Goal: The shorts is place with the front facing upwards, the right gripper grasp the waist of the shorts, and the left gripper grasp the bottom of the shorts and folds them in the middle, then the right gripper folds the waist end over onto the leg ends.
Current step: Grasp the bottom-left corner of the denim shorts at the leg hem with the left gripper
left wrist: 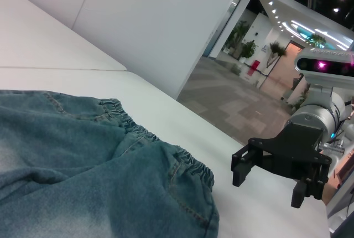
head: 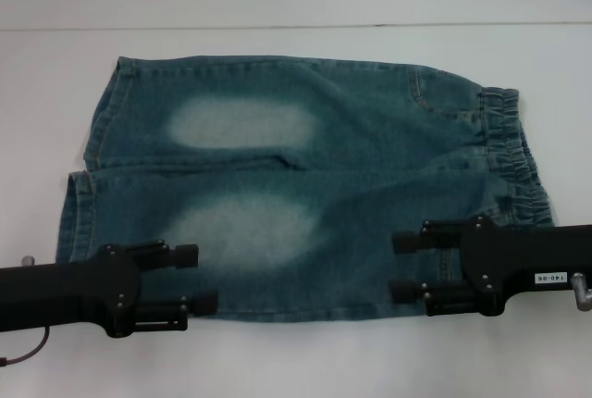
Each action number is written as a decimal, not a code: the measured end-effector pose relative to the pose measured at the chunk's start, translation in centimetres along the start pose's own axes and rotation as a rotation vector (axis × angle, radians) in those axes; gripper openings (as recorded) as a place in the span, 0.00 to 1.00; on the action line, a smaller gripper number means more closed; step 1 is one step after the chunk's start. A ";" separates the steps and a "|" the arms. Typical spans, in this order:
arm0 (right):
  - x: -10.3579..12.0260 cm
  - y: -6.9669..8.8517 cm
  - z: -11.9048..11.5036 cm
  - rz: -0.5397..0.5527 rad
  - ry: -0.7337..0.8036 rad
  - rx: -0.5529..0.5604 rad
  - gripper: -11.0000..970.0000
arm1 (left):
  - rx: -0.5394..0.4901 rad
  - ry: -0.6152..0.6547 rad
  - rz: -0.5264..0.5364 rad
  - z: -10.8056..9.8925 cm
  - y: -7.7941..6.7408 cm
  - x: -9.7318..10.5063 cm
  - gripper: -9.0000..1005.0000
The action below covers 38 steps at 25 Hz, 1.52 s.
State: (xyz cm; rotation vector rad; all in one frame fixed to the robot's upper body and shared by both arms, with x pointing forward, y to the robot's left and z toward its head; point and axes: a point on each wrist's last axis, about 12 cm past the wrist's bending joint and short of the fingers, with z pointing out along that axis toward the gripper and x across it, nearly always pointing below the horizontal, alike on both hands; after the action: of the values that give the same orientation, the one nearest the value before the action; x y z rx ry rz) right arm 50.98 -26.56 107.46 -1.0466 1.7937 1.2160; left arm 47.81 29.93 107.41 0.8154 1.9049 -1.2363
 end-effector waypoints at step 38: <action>0.1 -0.1 -0.7 0.017 -0.023 0.029 0.77 | -0.412 0.220 -0.125 -8.7 1.4 1.3 0.83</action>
State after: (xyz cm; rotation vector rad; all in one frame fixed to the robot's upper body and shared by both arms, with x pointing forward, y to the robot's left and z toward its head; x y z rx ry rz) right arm 50.95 -27.30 107.53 -0.9988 1.8006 1.2038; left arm 46.25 38.63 108.14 0.6380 2.3145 -0.8017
